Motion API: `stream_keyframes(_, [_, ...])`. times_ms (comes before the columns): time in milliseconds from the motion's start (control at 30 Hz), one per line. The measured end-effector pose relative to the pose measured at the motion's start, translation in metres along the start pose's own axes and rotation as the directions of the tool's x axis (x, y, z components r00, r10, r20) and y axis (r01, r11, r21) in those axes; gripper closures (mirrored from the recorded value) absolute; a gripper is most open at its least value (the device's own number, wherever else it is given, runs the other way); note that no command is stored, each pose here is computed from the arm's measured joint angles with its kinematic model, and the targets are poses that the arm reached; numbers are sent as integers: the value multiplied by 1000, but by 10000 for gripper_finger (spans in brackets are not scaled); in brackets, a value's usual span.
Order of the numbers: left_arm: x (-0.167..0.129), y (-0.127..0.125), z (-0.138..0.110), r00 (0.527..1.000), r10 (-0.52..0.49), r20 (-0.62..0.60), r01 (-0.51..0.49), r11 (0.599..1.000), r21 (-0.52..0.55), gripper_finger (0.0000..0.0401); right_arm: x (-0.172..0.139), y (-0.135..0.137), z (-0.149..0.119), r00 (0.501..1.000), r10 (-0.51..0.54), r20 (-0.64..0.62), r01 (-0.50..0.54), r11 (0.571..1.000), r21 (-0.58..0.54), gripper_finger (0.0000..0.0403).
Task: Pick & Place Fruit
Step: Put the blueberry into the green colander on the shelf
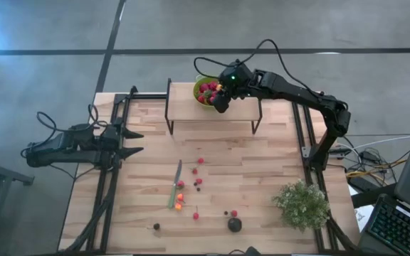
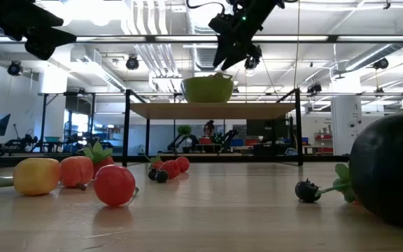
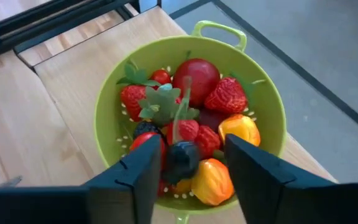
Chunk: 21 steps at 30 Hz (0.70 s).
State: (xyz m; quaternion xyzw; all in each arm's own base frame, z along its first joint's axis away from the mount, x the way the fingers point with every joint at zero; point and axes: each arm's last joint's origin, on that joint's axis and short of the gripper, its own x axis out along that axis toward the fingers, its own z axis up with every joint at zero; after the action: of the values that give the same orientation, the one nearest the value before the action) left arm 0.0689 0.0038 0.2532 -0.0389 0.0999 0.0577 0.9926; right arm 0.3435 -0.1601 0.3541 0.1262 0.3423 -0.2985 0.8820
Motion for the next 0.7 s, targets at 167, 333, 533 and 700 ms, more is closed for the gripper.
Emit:
stream_keyframes(167, [0,0,0,1000,0,0,0,1000,0,160,-2,0,2,1000,13,0,-13,1000,27,178])
stream_keyframes(333, [0,0,0,1000,0,0,0,1000,0,160,-25,8,13,983,178,38,-179,984,7,158])
stream_keyframes(533, [0,0,0,1000,0,0,0,1000,0,160,-53,42,12,962,266,64,-261,962,-75,170])
stream_keyframes(700, [0,0,0,1000,0,0,0,1000,0,160,-69,74,-1,941,337,18,-331,932,-151,191])
